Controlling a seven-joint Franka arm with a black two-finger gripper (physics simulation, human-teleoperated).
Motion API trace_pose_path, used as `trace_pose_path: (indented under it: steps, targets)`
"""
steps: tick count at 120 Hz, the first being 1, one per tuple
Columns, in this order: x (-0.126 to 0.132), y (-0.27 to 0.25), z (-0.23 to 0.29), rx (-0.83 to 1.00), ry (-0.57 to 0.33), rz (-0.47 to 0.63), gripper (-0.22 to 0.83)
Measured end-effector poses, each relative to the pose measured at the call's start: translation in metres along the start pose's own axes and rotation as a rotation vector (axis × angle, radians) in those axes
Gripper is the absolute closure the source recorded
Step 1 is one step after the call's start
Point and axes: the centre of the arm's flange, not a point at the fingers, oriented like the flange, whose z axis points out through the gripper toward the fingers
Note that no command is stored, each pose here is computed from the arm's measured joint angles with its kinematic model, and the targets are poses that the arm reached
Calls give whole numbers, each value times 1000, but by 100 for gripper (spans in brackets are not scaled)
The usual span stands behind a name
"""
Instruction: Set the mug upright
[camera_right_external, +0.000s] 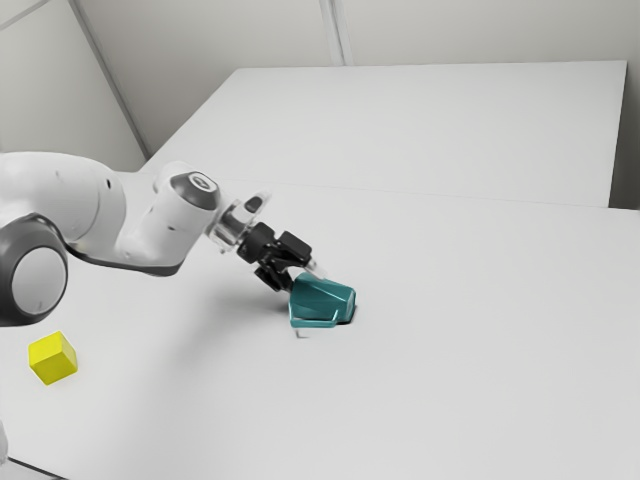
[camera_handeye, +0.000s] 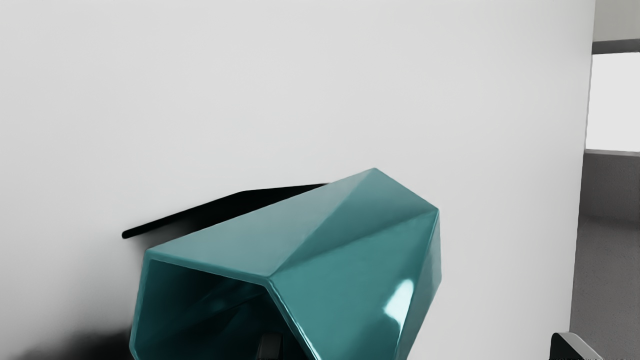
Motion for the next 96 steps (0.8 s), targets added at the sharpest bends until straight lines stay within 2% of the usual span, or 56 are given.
trace_pose_path:
  steps: [16,33,44,65,96]
  targets:
    - [1,1,1,-4,10,13,20]
    - [2,1,1,-5,15,22,48]
    - [2,1,1,-6,17,28,61]
    - [2,3,1,-8,22,35,70]
    - [5,21,2,-26,37,60,76]
